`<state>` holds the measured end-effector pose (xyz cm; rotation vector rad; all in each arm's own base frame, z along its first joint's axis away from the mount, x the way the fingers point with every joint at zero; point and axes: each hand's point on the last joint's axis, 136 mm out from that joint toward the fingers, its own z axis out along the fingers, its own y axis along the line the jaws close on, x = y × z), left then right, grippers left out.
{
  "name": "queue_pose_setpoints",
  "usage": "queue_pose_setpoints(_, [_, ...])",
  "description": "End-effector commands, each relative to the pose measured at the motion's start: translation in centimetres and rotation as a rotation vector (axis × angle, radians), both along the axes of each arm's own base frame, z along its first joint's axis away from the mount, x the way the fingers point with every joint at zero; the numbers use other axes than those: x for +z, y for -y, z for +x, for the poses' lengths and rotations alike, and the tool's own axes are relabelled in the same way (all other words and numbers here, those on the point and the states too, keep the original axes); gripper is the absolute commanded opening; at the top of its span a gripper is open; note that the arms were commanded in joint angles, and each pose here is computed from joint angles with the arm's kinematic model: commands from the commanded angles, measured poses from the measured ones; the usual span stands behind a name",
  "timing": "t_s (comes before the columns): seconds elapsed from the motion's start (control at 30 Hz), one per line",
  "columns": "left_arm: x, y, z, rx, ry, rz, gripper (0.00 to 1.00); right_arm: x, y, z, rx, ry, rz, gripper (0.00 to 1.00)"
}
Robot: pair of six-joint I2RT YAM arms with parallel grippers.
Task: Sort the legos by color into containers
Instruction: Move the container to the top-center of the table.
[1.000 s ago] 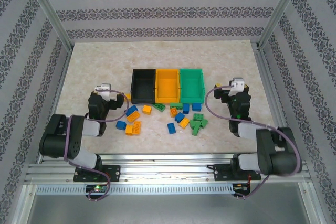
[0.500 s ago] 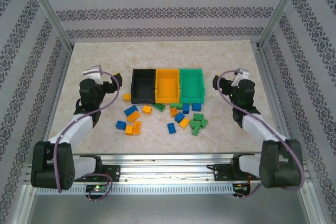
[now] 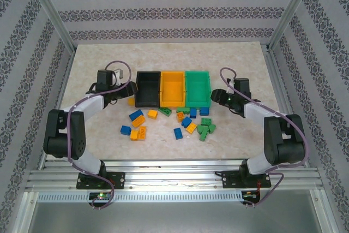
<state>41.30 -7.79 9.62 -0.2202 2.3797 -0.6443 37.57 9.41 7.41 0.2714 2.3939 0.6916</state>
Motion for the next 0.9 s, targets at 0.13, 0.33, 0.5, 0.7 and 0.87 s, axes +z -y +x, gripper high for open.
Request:
queue_pose_setpoints(0.13, [-1.4, 2.3, -0.4, -0.075, -0.080, -0.057, 0.62, -0.1, -2.4, 0.9, 0.053, -0.027, 0.014, 0.40])
queue_pose_setpoints(0.33, [-1.4, 4.2, 1.6, -0.105, -0.076, -0.114, 0.60, 0.4, -3.9, 2.6, 0.067, -0.019, 0.040, 0.39])
queue_pose_setpoints(0.5, [-0.7, 5.8, 3.9, -0.137, -0.055, -0.137, 0.61, 1.2, -5.1, 4.8, 0.079, -0.013, 0.080, 0.39])
queue_pose_setpoints(0.7, [-0.3, 6.6, 6.3, -0.145, -0.047, -0.169, 0.62, 1.3, -5.3, 7.1, 0.073, -0.005, 0.071, 0.39])
queue_pose_setpoints(0.87, [0.7, 6.1, 6.5, -0.139, -0.029, -0.120, 0.68, 1.6, -4.7, 7.7, 0.078, -0.012, 0.057, 0.41])
